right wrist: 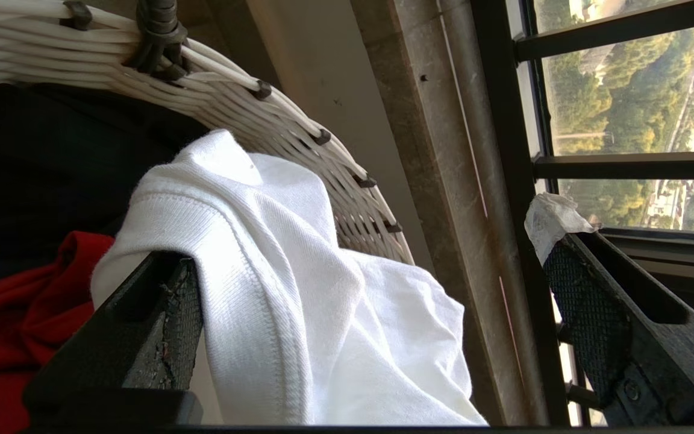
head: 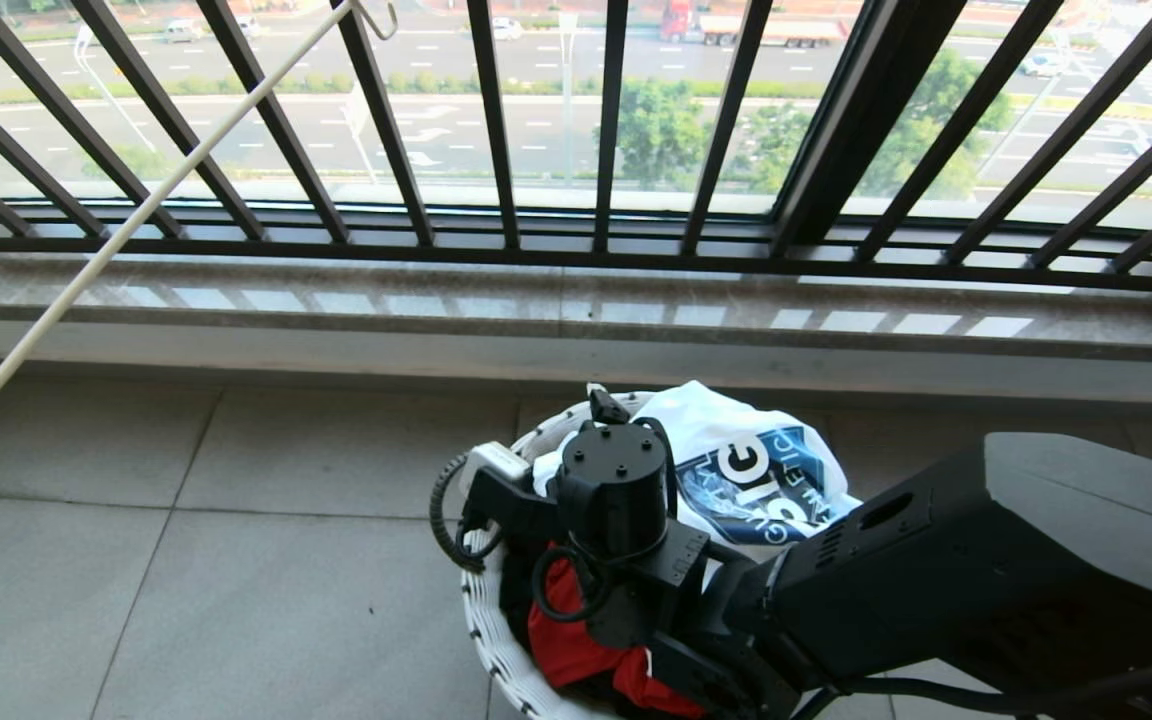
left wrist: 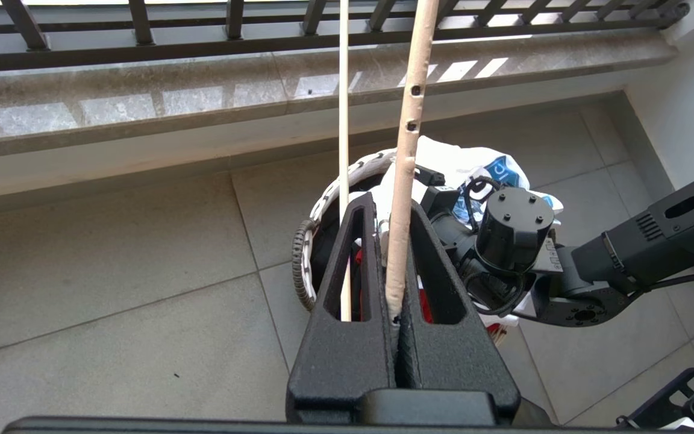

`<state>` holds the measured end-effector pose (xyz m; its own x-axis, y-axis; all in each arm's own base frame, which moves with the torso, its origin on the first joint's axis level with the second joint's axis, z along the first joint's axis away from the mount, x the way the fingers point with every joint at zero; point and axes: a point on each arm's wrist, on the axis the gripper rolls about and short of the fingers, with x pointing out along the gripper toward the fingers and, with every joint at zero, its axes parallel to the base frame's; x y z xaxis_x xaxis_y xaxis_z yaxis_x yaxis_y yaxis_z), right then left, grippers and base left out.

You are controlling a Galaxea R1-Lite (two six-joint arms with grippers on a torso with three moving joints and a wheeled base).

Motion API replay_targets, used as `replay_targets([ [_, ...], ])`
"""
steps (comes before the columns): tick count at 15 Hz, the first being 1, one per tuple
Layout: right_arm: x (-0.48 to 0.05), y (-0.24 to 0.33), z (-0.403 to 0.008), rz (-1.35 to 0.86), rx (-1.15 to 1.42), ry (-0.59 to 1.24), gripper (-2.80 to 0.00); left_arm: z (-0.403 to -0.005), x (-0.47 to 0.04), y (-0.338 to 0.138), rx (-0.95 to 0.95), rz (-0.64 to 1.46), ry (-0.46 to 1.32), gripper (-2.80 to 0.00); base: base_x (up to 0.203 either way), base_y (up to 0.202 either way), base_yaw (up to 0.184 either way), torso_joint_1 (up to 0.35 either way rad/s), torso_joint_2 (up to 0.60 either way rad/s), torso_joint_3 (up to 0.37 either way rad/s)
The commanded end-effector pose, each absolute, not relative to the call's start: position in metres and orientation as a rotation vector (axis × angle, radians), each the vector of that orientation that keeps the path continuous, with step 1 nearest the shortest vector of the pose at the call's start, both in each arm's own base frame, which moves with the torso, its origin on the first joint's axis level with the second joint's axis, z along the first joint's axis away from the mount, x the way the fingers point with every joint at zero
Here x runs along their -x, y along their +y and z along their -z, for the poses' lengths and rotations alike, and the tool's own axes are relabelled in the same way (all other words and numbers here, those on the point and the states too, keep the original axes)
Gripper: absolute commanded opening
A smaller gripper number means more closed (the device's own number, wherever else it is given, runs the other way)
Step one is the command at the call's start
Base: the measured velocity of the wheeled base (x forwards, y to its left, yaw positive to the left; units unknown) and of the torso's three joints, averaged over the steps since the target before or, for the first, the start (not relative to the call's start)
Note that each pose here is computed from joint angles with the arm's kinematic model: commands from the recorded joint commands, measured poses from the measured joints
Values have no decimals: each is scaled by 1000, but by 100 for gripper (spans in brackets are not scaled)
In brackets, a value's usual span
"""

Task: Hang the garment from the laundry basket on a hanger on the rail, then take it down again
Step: Pick up clothes from the basket

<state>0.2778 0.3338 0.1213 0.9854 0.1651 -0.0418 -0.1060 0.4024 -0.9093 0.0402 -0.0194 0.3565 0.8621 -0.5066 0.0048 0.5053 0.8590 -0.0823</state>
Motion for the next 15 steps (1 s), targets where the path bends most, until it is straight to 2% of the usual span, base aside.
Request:
replay_targets([
  [1,-277,337,-126,-161,1126,-78,0,-357,-40,-19,83,532,18,-280,0,0,0,0,0,0],
  [13,-282,343,-131,-145,1091,-109,0,-357,-38,-19,83,532,13,-280,0,0,0,0,0,0],
  [14,-282,343,-130,-145,1092,-109,-280,-357,-38,-19,83,532,13,-280,0,0,0,0,0,0],
  [15,-282,343,-130,-145,1093,-109,-280,-357,-38,-19,83,532,13,-280,0,0,0,0,0,0],
])
